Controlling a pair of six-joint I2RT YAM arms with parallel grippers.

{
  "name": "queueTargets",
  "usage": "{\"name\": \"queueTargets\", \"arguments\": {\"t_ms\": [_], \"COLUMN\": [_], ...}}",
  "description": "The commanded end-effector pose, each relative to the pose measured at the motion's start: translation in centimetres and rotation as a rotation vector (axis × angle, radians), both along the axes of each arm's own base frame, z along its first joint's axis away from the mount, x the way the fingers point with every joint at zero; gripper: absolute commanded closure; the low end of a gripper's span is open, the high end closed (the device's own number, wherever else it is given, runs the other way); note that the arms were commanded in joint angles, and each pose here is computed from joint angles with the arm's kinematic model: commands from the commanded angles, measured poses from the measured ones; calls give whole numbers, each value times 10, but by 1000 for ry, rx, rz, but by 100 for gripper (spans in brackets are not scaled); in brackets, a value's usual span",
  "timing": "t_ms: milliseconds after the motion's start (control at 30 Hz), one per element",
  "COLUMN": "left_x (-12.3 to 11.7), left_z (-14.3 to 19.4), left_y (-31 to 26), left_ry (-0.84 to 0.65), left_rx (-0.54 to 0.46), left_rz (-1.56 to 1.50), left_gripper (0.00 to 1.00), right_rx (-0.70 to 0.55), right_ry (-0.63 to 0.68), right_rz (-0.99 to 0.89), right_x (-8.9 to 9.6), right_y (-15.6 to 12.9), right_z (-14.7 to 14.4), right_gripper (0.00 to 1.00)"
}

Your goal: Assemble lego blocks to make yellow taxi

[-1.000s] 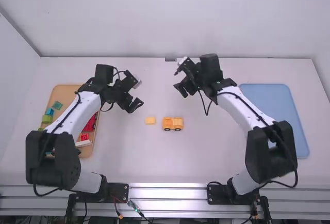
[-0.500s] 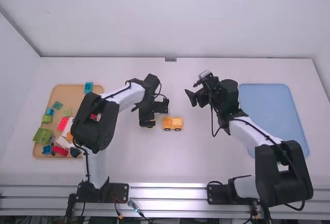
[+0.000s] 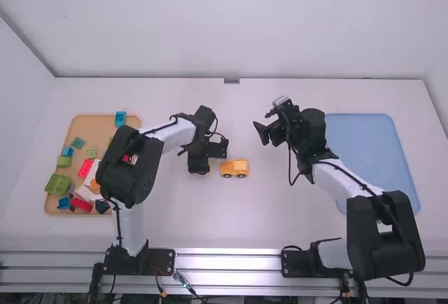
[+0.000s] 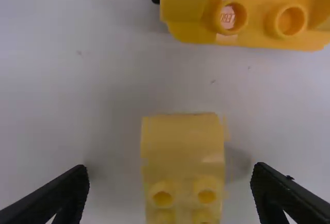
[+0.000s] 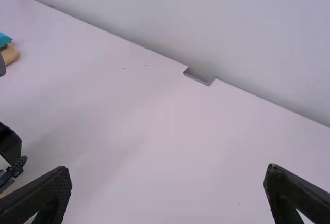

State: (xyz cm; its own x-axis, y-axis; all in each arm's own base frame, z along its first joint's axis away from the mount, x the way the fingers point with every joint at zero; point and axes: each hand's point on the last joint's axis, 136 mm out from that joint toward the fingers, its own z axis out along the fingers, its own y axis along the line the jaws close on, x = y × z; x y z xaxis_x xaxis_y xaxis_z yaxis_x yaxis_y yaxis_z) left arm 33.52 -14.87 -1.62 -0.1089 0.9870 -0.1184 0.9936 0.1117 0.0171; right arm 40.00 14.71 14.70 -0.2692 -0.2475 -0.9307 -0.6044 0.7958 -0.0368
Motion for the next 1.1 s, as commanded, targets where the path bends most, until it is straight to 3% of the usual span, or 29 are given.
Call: {"name": "queueTargets", "arguments": {"t_ms": [0, 300, 400, 667, 833, 933, 1067], "left_x": [-3, -9, -14, -18, -20, -17, -11], "left_z": [2, 2, 1, 0, -1, -1, -1], "left_y": [-1, -6, -4, -1, -1, 0, -1], "left_ry": [12, 41, 62, 83, 114, 134, 146], "left_rx": [-22, -52, -43, -25, -15, -17, -32], "left_rz": [-1, -3, 5, 75, 297, 512, 800], "left_gripper": [26, 46, 63, 66, 66, 78, 82], "right_rx": [7, 7, 7, 7, 0, 6, -2], "right_ry": [-15, -15, -15, -15, -32, -59, -105], "right_rz": [-3, -3, -3, -2, 1, 1, 8], "right_x": [-1, -1, -1, -1, 0, 2, 5], "right_y": [0, -1, -1, 0, 0, 0, 1], "right_z": [7, 6, 6, 6, 9, 15, 23], "right_gripper": [2, 2, 1, 1, 1, 1, 1]}}
